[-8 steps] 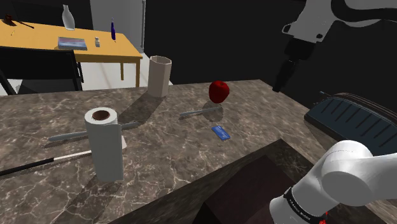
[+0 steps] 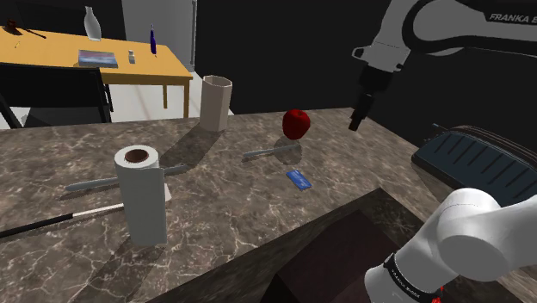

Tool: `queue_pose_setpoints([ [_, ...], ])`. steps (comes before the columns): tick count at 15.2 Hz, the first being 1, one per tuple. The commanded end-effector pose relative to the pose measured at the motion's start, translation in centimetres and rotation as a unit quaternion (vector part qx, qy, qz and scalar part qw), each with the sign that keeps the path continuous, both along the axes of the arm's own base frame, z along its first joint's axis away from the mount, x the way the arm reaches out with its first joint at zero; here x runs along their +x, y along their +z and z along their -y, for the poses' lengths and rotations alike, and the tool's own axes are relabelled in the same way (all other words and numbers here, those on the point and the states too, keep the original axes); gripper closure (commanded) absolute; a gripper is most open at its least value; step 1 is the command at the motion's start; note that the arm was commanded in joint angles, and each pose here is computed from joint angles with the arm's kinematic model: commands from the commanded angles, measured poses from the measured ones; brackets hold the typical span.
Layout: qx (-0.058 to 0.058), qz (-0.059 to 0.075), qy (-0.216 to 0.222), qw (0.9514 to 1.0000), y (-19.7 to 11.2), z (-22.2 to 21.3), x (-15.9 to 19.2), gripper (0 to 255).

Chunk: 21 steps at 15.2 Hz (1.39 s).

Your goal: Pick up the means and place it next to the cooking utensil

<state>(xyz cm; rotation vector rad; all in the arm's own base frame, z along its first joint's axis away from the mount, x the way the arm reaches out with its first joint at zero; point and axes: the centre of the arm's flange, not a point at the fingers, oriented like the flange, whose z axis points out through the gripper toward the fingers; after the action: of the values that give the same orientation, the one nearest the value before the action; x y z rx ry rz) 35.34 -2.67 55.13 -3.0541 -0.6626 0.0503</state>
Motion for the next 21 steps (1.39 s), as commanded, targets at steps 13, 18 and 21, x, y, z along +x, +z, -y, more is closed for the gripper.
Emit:
queue_pose_setpoints([
  [13, 0.016, 0.023, 0.319, 0.9475, -10.8, -2.7, 14.2, 0],
  [18, 0.022, 0.031, 0.425, 0.9044, -14.5, -5.8, 18.4, 0],
  [21, 0.024, 0.034, 0.476, 0.8782, -16.3, -7.7, 20.3, 0],
])
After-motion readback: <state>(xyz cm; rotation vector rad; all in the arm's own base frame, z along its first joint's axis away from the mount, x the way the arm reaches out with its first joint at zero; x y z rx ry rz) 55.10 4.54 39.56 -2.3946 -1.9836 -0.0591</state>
